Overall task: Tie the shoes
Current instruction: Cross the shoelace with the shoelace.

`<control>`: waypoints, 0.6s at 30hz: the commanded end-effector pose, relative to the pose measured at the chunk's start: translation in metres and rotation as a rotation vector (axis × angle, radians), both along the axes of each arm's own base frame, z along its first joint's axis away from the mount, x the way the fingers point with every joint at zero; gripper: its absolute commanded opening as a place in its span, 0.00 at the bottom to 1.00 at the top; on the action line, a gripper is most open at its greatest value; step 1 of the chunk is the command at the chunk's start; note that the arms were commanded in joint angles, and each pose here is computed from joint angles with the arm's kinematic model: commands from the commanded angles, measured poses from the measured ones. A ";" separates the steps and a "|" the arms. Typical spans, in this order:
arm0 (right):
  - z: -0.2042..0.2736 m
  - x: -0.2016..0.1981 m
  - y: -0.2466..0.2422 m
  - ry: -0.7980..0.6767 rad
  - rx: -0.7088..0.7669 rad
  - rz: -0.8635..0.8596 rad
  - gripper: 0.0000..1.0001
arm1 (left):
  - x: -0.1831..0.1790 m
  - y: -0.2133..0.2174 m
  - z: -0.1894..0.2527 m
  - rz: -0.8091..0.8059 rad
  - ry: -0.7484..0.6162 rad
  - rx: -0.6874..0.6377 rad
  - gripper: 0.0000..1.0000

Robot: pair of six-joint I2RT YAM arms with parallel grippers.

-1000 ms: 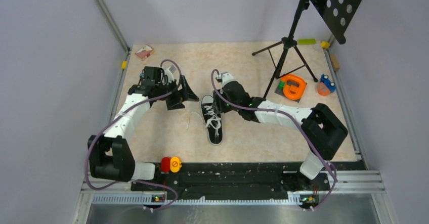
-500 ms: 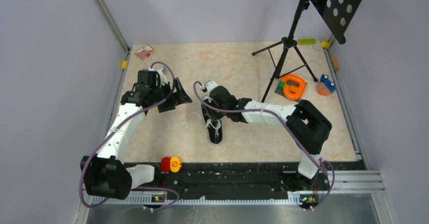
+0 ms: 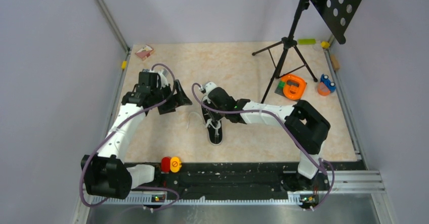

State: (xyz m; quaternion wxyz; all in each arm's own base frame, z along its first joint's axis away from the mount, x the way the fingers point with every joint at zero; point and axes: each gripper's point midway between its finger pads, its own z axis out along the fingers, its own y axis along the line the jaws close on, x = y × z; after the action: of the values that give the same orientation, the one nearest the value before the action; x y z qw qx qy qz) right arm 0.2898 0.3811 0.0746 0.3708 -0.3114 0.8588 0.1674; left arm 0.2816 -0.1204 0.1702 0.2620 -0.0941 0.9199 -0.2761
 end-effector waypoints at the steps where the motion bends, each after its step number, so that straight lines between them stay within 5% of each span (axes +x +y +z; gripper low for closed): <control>1: 0.009 0.007 0.008 -0.033 0.015 -0.007 0.30 | 0.001 -0.003 0.005 -0.015 -0.039 -0.020 0.94; 3: 0.008 0.008 0.006 -0.039 0.009 -0.015 0.29 | 0.001 -0.004 0.007 -0.016 -0.049 -0.028 0.94; 10: 0.011 0.014 0.001 -0.052 0.003 -0.069 0.01 | 0.002 0.000 0.005 0.010 -0.045 -0.015 0.93; 18: 0.038 0.017 -0.006 -0.085 0.090 -0.133 0.00 | -0.001 -0.003 -0.008 -0.012 -0.012 -0.027 0.98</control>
State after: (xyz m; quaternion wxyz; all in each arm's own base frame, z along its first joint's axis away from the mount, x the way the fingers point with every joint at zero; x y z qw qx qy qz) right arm 0.2982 0.3737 0.0749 0.3847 -0.2825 0.8666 0.1455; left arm 0.2783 -0.1208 0.1643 0.2558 -0.0989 0.9206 -0.2778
